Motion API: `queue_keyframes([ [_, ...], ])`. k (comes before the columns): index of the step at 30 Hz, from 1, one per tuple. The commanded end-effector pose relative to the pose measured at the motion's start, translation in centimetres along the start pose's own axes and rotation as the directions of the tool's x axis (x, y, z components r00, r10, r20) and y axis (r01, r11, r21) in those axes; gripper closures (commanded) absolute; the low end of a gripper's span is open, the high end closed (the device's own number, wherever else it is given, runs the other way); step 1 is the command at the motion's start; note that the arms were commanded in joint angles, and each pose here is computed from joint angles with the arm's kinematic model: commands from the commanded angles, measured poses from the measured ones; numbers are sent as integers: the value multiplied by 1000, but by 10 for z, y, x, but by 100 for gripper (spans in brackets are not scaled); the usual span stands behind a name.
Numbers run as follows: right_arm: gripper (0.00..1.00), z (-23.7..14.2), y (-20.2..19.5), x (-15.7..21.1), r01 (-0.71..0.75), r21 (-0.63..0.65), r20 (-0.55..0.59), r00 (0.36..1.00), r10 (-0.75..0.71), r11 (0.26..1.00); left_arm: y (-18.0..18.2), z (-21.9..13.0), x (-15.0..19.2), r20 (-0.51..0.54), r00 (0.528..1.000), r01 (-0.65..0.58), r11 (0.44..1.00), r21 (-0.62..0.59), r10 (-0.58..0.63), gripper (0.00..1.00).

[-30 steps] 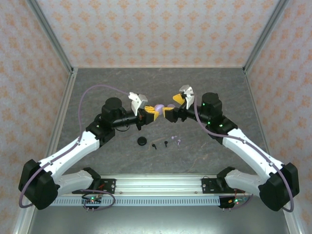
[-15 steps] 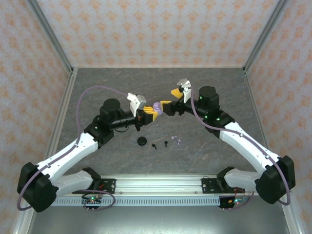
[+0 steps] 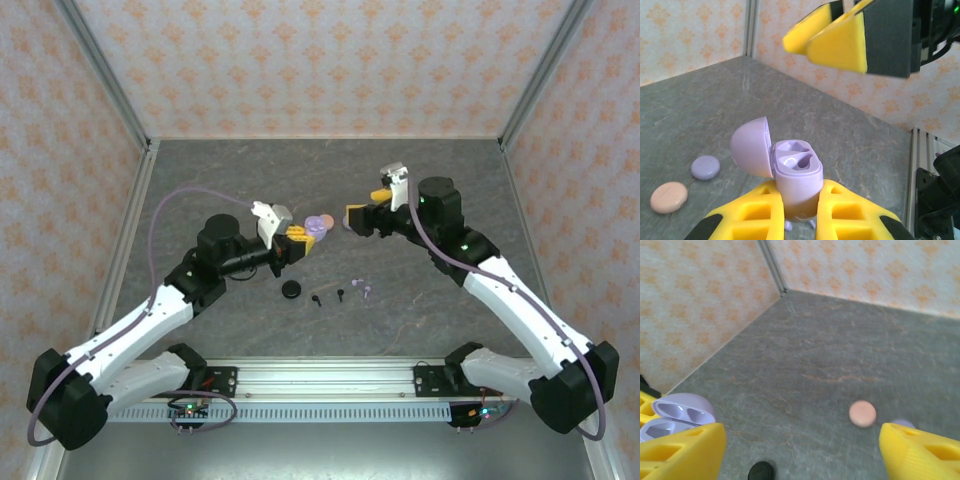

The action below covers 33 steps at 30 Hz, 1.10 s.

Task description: Insert the wireless bluetooth earbuds into the charging case

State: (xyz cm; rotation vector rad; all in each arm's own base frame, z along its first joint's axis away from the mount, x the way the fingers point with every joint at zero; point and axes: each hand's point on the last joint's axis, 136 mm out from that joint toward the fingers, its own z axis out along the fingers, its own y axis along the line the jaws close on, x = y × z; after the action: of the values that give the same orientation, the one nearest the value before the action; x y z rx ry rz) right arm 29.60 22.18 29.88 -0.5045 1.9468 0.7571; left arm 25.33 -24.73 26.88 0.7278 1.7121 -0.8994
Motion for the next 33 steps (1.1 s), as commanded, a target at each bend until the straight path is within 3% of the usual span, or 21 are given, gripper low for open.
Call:
queue_keyframes([
  [1, 23, -10, -30, 44, -121, 195, -170, 973, 155, 973, 2, -9, 8, -10, 1000, -16, 999, -46, 16, 100],
  [5, 29, -9, -44, 97, -171, 297, -336, 902, 270, 939, 3, -17, 16, -19, 1000, -8, 998, -68, 7, 100],
  [11, 32, -3, -62, 157, -99, 422, -504, 801, 324, 901, 4, -23, 20, -16, 1000, -2, 996, -86, 1, 100],
  [21, 41, 34, -61, 223, -18, 430, -659, 677, 328, 903, 5, -22, 19, -12, 1000, 0, 996, -86, -1, 100],
  [33, 50, 49, -64, 257, 29, 433, -731, 596, 332, 901, 6, -18, 20, -23, 1000, 4, 996, -88, -7, 100],
])
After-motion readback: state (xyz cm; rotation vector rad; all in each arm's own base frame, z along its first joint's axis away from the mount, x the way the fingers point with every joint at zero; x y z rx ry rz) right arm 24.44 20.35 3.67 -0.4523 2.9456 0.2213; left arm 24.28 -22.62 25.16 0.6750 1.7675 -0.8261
